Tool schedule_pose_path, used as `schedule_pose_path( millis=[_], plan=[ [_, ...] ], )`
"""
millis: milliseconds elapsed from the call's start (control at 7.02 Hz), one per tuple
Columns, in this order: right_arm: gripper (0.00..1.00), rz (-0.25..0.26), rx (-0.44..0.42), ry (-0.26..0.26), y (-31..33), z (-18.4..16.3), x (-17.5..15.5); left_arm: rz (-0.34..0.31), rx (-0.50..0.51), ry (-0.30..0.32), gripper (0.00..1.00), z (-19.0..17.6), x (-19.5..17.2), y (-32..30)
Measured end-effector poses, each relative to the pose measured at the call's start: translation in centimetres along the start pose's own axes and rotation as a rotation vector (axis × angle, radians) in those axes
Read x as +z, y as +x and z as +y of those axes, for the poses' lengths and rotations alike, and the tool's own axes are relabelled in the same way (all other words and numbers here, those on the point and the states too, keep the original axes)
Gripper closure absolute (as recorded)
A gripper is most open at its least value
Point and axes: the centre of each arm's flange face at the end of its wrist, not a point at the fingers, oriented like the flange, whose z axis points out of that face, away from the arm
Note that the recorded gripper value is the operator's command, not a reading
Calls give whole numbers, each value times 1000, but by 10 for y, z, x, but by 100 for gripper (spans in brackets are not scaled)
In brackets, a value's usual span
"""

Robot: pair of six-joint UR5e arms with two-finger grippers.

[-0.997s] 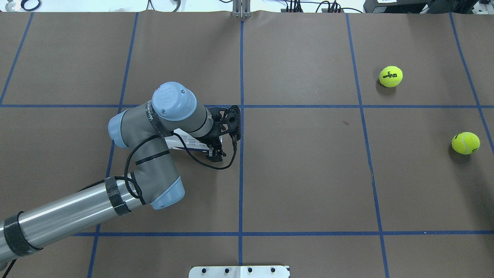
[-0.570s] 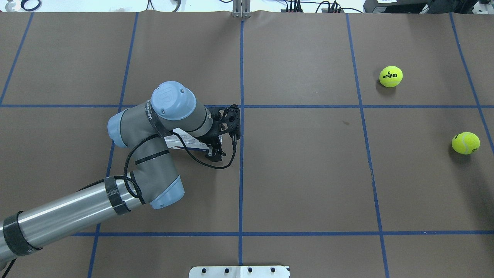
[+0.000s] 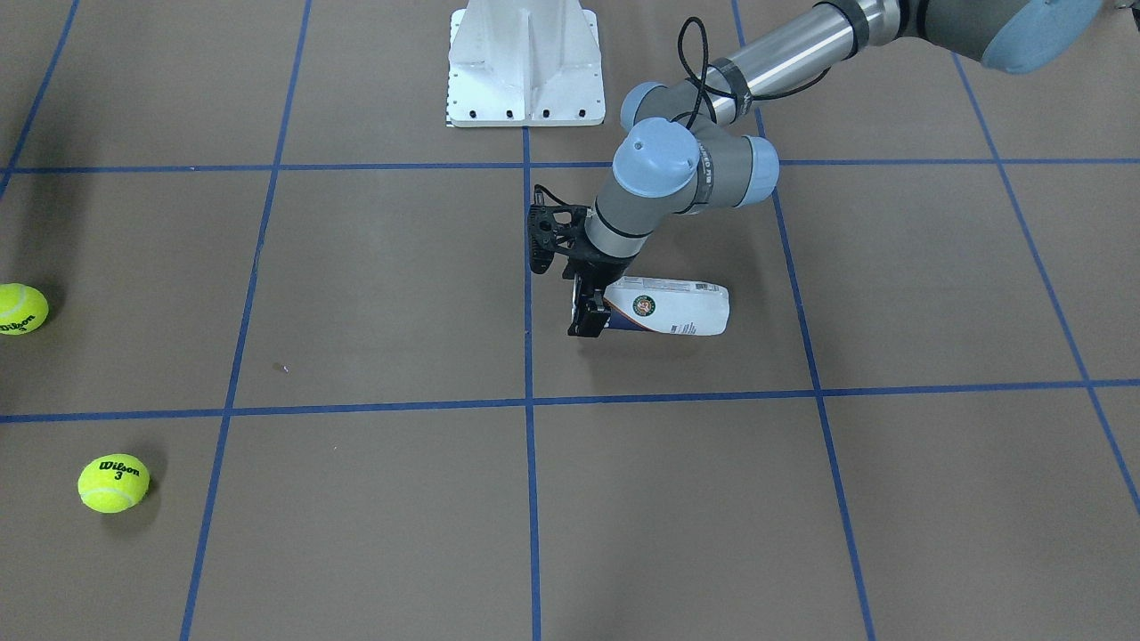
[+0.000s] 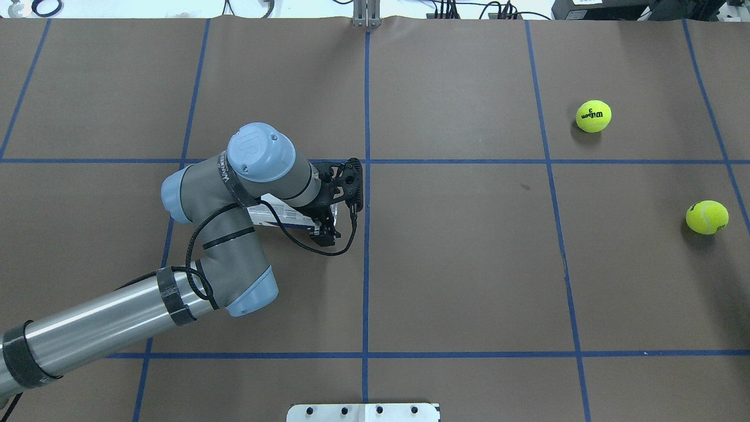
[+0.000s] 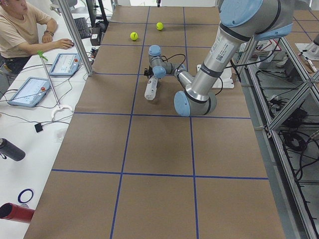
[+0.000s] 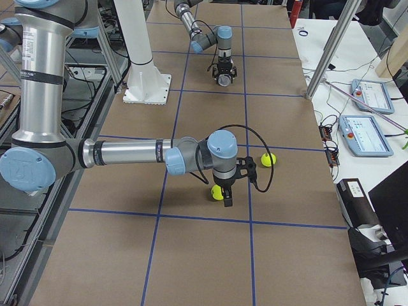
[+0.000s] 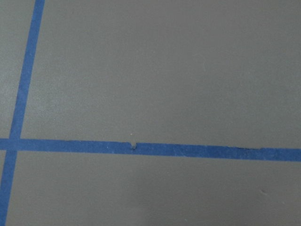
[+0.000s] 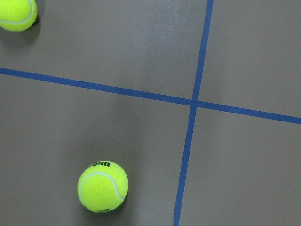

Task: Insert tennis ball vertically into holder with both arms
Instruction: 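Close the left gripper around the clear holder's body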

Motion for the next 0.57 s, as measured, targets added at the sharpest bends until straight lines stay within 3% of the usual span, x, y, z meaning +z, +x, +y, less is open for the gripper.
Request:
schedule_pose_path(
  millis=[570],
  plan=[
    [0,0,1,-1,0,1,0,-3,-1,-1,33,2,-1,-2]
  ],
)
